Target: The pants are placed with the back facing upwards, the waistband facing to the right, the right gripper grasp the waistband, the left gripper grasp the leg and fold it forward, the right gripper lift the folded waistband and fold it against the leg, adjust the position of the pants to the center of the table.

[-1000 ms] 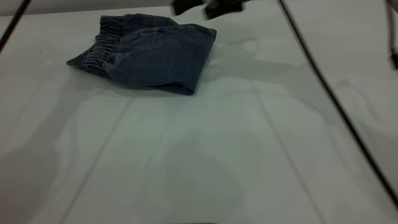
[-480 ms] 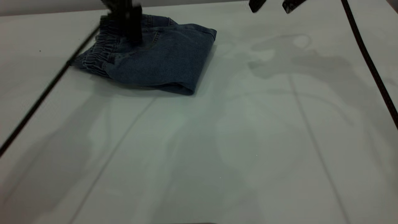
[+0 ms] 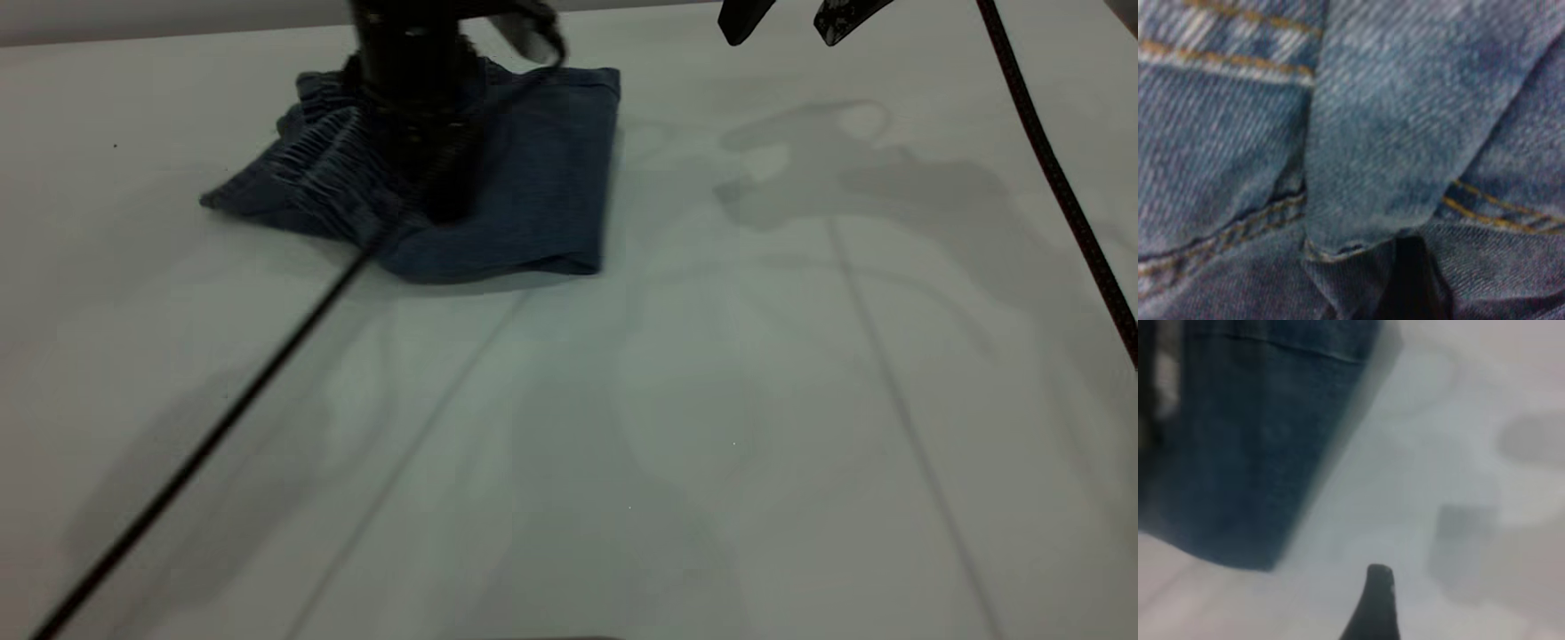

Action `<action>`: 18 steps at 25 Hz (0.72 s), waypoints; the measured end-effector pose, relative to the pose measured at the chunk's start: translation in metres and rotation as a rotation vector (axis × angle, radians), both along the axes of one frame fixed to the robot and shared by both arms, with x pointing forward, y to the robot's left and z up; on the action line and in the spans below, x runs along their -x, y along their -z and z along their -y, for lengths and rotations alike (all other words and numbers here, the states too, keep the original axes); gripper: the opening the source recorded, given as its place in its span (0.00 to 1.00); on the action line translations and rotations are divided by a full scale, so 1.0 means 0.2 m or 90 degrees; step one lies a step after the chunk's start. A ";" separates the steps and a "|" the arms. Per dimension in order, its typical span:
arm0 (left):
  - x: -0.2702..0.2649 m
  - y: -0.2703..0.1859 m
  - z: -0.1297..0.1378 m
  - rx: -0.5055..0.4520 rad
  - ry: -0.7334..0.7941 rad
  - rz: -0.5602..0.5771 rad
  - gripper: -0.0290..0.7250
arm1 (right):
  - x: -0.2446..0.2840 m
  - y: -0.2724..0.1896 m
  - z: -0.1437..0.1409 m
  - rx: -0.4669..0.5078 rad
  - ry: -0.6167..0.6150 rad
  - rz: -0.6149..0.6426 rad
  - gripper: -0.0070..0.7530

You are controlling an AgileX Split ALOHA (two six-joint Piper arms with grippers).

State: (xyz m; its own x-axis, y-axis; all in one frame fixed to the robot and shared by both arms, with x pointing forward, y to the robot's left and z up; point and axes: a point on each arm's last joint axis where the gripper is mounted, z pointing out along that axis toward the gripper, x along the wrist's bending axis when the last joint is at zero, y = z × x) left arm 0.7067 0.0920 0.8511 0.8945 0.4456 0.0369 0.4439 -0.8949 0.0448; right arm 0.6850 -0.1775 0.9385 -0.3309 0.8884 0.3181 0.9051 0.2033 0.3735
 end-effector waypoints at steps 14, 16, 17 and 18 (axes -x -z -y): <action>0.10 -0.05 0.23 0.010 -0.127 0.014 0.71 | -0.02 -0.10 0.01 0.039 -0.027 -0.007 0.79; 0.08 -0.12 0.23 0.019 -0.138 0.039 0.71 | -0.04 -0.17 0.00 0.034 -0.032 -0.011 0.79; 0.07 -0.17 0.23 0.023 -0.145 0.055 0.71 | -0.04 -0.22 0.00 0.031 -0.037 -0.019 0.79; 0.05 -0.22 0.23 0.025 -0.150 0.075 0.71 | -0.05 -0.27 0.00 0.030 -0.039 -0.016 0.79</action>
State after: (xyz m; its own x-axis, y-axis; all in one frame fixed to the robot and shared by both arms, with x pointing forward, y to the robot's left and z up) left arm 0.6958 0.0462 0.8955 0.7565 0.6442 0.1132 0.6294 -0.7640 0.1420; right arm 0.6945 -0.1772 0.9932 -0.3771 0.8813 0.2847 0.8995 0.2753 0.3394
